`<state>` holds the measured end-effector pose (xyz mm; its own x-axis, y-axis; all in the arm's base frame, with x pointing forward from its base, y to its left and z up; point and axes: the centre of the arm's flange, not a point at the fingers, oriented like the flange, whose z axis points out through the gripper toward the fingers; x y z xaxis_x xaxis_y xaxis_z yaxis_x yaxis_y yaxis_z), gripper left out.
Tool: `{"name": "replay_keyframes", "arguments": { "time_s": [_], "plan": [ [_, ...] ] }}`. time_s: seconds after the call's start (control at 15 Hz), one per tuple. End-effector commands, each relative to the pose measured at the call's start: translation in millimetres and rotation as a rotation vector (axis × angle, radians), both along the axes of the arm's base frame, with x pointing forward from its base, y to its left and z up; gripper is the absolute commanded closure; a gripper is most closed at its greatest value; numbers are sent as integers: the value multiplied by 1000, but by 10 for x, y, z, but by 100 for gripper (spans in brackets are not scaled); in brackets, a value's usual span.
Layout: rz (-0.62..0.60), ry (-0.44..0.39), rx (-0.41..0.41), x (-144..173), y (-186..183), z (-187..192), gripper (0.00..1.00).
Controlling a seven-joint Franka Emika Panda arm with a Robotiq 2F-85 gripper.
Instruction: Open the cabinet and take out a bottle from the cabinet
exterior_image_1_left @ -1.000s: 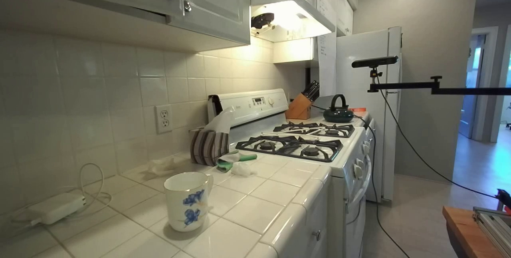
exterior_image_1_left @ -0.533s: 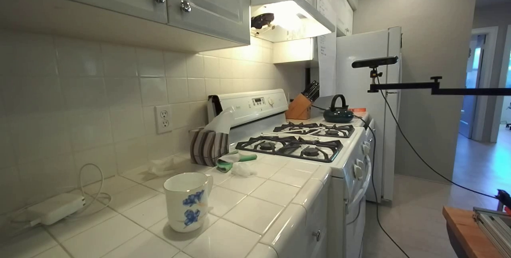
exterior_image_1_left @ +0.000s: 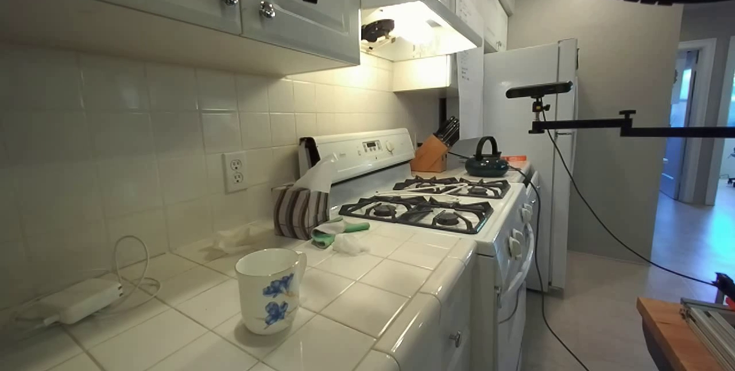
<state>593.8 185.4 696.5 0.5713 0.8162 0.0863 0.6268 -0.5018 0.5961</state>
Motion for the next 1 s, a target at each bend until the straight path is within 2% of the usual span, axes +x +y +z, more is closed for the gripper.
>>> {"name": "replay_keyframes", "arguments": {
  "time_s": [0.0, 0.13, 0.27, 0.4, 0.6, 0.73, 0.93],
  "plan": [
    [9, -76, -74, 253, 33, 2, 0],
    [15, -91, -108, 387, 33, -11, 0],
    [23, -95, -104, 507, 41, -22, 0],
    [36, -108, -38, 582, 77, -22, 0],
    [62, -144, 138, 515, 120, -64, 0],
    [87, -182, 240, 336, 101, -34, 0],
    [54, -234, 387, 9, -47, 24, 0]
  ]
}}
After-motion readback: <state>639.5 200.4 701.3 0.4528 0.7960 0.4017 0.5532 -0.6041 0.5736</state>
